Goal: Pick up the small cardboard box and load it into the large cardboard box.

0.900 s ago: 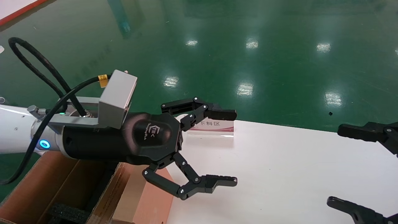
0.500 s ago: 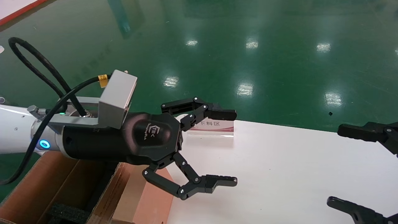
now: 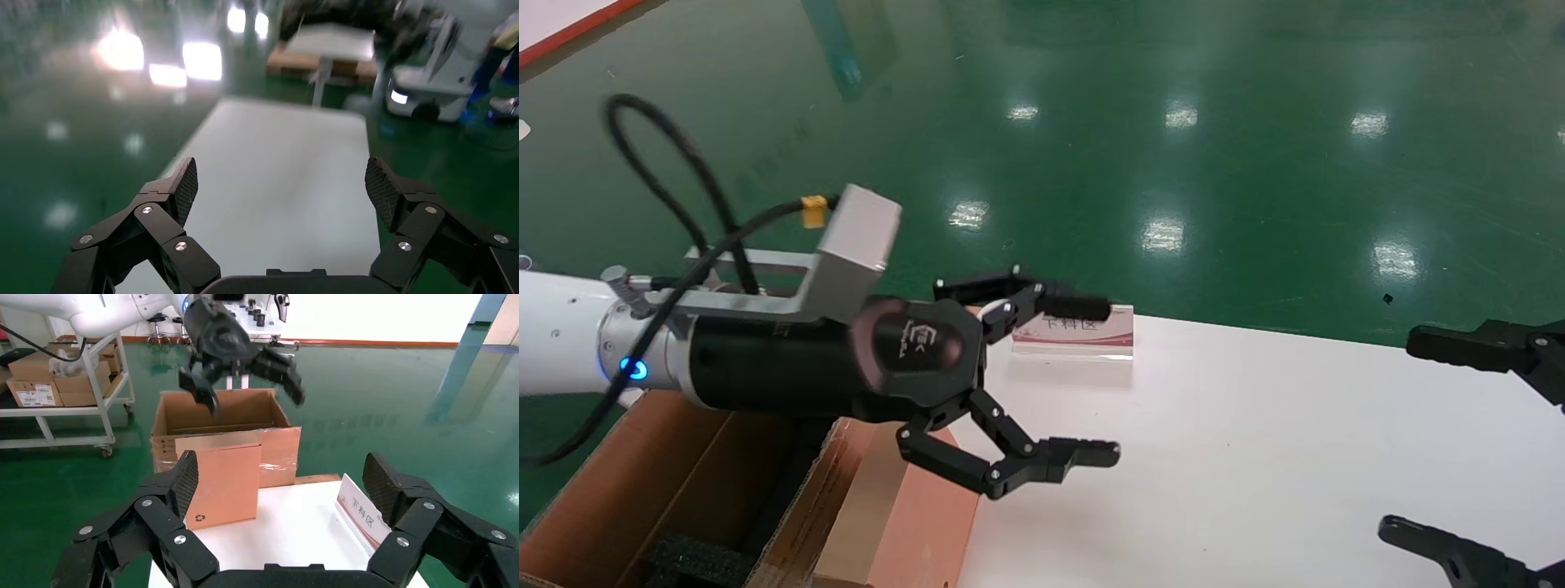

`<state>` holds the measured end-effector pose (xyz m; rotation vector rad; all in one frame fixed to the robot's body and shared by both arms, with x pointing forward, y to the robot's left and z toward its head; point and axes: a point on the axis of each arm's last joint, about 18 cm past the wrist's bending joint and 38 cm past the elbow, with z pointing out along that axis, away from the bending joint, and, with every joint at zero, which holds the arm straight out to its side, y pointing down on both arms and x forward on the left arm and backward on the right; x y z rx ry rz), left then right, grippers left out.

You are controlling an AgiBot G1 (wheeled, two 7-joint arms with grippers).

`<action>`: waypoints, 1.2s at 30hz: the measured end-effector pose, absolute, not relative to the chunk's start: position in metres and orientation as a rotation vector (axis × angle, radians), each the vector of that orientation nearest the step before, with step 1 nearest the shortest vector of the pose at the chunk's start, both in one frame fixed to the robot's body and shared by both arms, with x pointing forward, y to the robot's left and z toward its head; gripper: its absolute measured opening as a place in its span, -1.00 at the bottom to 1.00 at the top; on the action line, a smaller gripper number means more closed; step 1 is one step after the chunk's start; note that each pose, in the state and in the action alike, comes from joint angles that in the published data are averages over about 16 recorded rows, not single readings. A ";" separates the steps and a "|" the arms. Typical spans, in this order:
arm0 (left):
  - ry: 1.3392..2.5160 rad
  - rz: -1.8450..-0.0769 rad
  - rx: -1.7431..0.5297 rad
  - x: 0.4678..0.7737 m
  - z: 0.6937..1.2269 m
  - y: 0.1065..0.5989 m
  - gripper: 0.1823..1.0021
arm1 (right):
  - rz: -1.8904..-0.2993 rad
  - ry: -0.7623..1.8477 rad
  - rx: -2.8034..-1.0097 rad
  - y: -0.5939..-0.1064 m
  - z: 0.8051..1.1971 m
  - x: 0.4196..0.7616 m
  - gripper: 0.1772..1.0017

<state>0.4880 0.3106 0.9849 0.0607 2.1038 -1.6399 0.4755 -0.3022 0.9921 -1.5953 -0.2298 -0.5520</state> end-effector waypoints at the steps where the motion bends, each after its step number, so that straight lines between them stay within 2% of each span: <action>1: 2.133 -1.609 0.033 0.490 0.984 0.311 1.00 | -0.552 -0.230 -1.595 -0.302 0.992 0.475 1.00; 8: 2.323 -1.358 -0.210 0.505 0.986 0.316 1.00 | -0.552 -0.230 -1.595 -0.302 0.992 0.475 1.00; 14: 2.414 -1.140 -0.450 0.519 0.995 0.320 1.00 | -0.552 -0.230 -1.595 -0.302 0.992 0.475 1.00; 25: 2.414 -0.825 -0.808 0.532 1.014 0.327 1.00 | -0.552 -0.230 -1.595 -0.302 0.992 0.475 1.00; 36: 2.397 -0.638 -1.016 0.529 1.026 0.324 1.00 | -0.552 -0.230 -1.595 -0.302 0.992 0.475 1.00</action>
